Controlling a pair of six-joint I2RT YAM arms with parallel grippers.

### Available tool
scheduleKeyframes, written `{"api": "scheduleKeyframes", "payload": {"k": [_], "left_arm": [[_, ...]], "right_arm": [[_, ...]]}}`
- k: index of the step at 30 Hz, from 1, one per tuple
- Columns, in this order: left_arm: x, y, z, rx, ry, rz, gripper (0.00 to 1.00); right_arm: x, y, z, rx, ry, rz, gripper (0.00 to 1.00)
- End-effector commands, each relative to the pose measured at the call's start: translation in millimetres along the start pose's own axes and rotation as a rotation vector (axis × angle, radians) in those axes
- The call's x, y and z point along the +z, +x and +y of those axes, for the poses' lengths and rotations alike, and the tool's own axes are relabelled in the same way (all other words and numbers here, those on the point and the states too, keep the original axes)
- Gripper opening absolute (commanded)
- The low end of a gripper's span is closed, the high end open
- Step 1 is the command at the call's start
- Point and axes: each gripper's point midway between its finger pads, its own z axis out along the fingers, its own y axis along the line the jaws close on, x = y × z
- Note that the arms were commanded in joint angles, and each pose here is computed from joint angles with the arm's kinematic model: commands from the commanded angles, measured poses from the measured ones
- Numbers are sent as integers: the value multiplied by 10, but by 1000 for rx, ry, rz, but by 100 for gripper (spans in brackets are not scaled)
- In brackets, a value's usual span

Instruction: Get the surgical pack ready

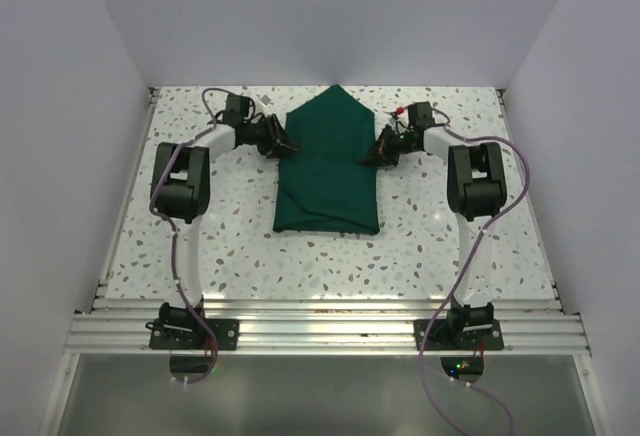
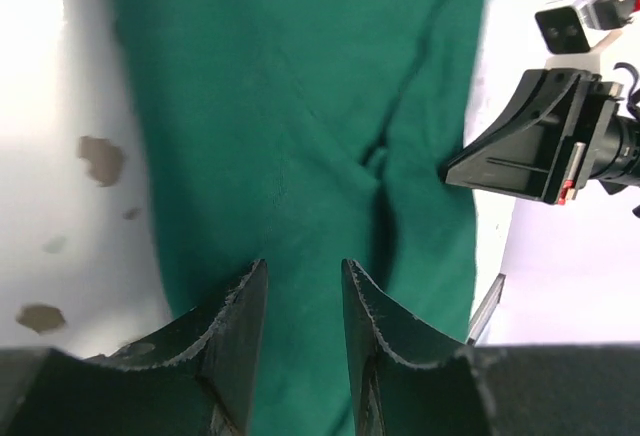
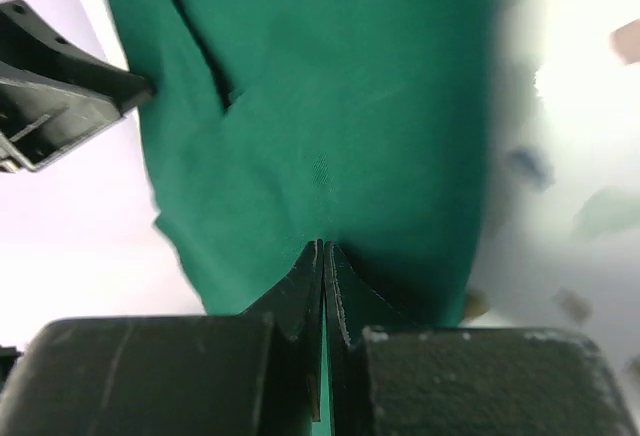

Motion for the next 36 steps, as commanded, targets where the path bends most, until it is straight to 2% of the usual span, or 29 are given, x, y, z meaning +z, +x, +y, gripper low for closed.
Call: {"api": "scheduleKeyframes", "payload": {"k": [1,7,12,15,26,36], "left_arm": [[79,-81,-59,9,59,-5,40],[224,-56,200,-52,50,18,40],[165,-319,-97,-17,134,-47,43],[216,-426,-102,-37,148,-59,44],[458,-461,179,-136,188,-67,43],[415,-828,276,-227,320,-177,43]], "right_arm": [[40,-186,57,-21,-34,-35,0],[199,-191,-171,1,-19,-20,0],[95,-365,84,-37,-59,-69,0],[48,-529,178,-35,-77,-102,0],[351,-687,-189,79,-71,-120,0],[332,-1141,-431,154,-112,-230,0]]}}
